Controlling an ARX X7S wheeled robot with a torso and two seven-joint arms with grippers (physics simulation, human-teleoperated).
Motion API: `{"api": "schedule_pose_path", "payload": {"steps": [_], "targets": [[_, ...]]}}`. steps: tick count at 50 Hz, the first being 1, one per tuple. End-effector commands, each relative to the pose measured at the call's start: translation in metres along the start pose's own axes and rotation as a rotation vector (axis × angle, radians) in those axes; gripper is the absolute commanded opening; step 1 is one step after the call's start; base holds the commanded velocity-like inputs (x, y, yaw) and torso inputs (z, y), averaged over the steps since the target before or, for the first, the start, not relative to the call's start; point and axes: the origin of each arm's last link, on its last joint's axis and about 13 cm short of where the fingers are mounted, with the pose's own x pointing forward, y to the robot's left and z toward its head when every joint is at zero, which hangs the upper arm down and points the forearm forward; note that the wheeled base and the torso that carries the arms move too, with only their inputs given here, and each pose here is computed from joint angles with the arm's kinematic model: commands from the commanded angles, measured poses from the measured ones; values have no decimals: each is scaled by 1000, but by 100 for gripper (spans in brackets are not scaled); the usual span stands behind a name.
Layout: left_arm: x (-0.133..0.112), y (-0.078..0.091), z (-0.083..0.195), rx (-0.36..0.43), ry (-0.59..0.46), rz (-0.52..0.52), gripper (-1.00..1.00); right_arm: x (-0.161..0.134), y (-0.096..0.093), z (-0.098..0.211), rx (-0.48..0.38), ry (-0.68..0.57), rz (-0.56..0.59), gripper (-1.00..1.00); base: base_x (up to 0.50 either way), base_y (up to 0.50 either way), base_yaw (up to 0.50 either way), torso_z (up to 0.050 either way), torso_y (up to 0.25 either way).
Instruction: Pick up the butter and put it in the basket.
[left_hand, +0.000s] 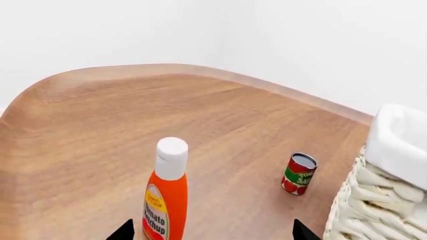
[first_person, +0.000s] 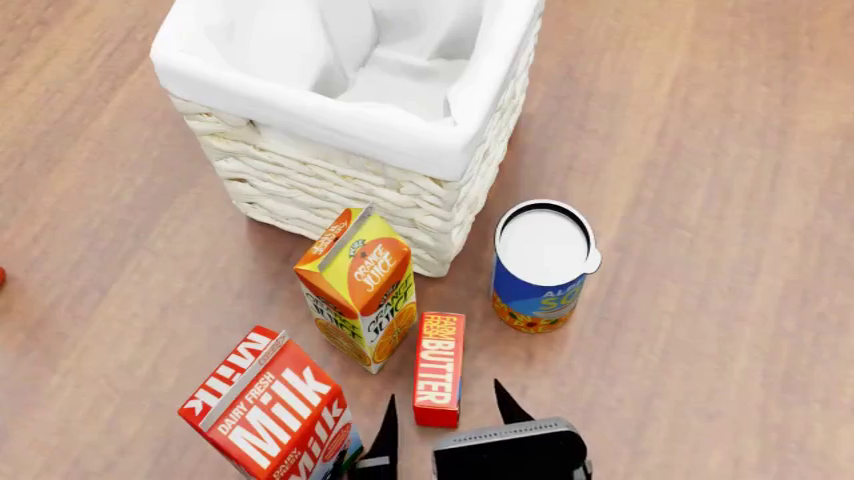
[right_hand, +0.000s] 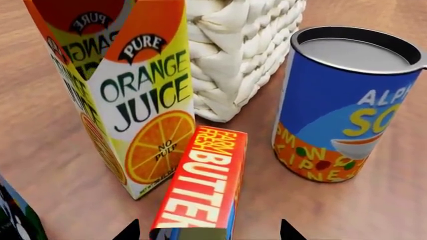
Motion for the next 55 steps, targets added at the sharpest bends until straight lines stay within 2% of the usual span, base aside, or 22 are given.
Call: {"api": "schedule_pose_path", "payload": {"steps": [1,12,22,36,45,55], "targets": [[-1,0,2,-3,-2,1,100,1,0,-1,1,3,0,-100,0,0,0,0,0],[0,1,2,-4,-3,6,100,-7,3,5,1,-31,-3,-100,0,0,0,0,0],[0,-1,2,-11,-3,10,100,-65,2,27,-16,-118,-61,-100,0,0,0,0,0],[5,-2,-1,-13,-3,13,100,-135,-18,58,-100,-172,-226,-100,0,0,0,0,1],[8,-1,-2,-15,-8,16,100,-155,-33,75,-148,-206,-322,-100,0,0,0,0,0],[9,-1,-2,-18,-10,16,100,-160,-47,95,-198,-221,-371,-100,0,0,0,0,1]]}}
